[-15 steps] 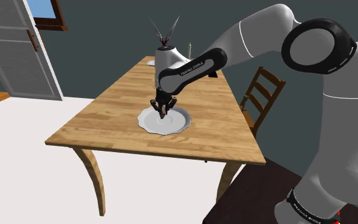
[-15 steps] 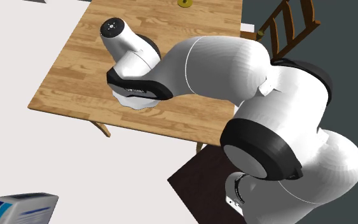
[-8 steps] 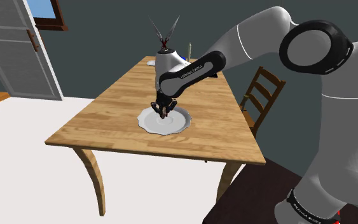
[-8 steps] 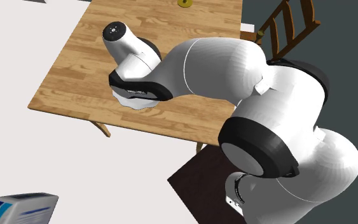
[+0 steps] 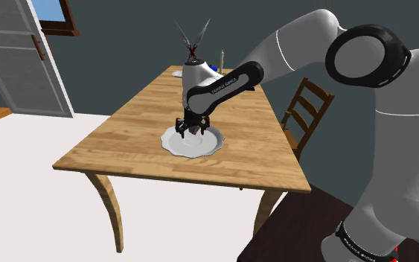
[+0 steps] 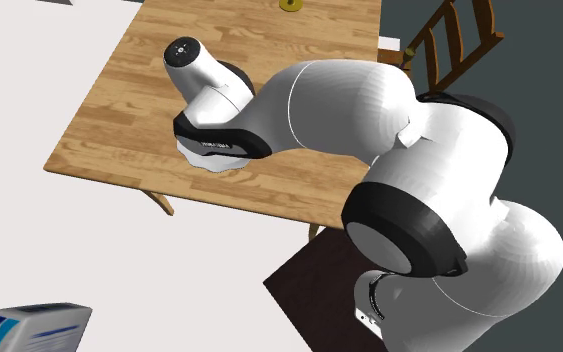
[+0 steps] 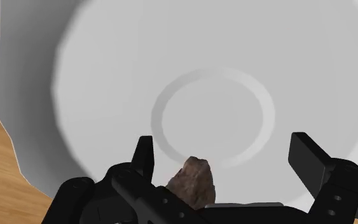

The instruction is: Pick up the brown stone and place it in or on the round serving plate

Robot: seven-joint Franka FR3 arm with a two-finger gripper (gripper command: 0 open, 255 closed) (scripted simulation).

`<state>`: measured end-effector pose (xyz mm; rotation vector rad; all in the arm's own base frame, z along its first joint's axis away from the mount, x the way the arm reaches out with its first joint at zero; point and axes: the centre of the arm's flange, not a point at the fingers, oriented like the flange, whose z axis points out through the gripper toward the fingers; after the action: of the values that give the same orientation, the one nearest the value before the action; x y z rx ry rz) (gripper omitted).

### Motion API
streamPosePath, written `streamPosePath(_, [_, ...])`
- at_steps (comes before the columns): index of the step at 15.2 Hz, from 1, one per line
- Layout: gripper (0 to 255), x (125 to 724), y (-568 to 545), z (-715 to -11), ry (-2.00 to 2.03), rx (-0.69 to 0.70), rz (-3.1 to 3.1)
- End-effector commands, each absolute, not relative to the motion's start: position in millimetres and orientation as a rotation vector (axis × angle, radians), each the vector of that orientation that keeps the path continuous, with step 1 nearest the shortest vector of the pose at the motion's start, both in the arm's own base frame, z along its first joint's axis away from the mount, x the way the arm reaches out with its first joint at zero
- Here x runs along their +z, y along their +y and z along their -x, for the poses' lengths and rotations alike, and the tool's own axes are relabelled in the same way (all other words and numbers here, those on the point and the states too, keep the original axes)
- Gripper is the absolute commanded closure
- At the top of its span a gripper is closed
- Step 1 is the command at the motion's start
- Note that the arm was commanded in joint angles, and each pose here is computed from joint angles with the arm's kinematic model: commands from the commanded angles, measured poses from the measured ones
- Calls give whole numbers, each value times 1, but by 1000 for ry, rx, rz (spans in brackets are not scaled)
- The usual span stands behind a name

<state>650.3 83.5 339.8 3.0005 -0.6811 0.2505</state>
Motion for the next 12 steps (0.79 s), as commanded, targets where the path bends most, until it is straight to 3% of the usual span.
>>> streamPosePath(1, [0, 353, 85, -648, -681, 250, -3000])
streamPosePath(4, [0, 389, 88, -643, -681, 250, -3000])
streamPosePath(12, [0, 389, 88, -643, -681, 250, -3000])
